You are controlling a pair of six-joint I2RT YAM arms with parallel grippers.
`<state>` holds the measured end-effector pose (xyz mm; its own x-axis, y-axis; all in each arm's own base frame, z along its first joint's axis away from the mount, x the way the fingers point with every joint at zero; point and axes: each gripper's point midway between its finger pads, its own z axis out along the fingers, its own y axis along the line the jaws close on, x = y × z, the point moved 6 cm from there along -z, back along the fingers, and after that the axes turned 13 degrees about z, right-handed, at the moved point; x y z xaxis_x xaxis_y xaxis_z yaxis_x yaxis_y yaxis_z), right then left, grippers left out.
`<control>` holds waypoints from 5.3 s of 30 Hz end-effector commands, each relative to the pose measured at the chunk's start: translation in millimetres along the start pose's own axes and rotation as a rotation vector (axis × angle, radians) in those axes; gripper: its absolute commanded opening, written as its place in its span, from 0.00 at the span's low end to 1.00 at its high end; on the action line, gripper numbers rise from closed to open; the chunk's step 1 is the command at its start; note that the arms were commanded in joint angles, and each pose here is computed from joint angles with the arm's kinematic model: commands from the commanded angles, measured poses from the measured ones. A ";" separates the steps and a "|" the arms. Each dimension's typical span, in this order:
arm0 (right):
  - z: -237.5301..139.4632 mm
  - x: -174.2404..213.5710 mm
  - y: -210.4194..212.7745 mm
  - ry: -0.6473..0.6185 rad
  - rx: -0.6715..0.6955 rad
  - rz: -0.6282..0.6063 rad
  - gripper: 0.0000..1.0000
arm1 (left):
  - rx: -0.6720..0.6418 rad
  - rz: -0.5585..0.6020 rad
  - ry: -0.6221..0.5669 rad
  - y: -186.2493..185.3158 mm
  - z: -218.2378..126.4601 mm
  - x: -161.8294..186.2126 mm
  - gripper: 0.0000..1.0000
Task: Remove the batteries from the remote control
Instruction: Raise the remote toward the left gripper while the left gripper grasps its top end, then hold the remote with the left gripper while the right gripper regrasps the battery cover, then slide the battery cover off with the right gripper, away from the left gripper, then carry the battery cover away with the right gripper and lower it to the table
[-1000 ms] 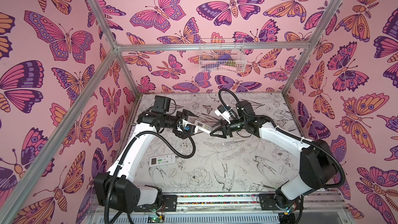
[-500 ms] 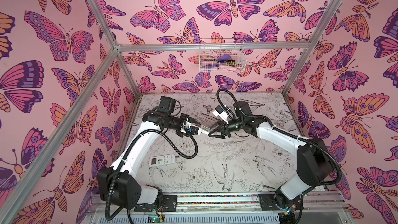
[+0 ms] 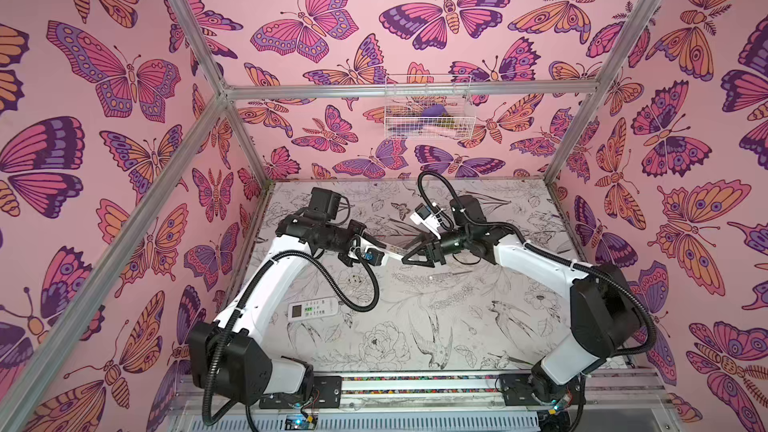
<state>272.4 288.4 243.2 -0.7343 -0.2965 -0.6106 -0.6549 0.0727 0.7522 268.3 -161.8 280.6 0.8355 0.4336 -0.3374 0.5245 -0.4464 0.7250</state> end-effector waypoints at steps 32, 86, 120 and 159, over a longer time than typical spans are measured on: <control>-70.5 5.6 10.6 -0.427 0.558 -0.342 0.78 | -0.089 -1.002 0.186 -46.9 -27.8 4.0 0.00; 12.1 36.0 -70.4 -0.362 0.265 0.128 0.70 | 0.103 -1.848 -0.280 -73.0 46.7 33.2 0.00; 13.4 47.3 -83.0 -0.366 0.256 0.163 0.33 | 0.135 -1.840 -0.258 -64.8 52.5 29.2 0.00; -11.8 46.3 -76.3 -0.436 0.202 0.205 0.02 | 0.091 -1.867 -0.038 -82.4 62.9 45.0 0.00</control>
<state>290.1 267.1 144.1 -0.8499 0.1233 -0.5123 -0.4580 0.3079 0.8339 276.2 -150.8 167.1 -0.7697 0.3175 -0.5539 0.6298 0.5202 -0.5769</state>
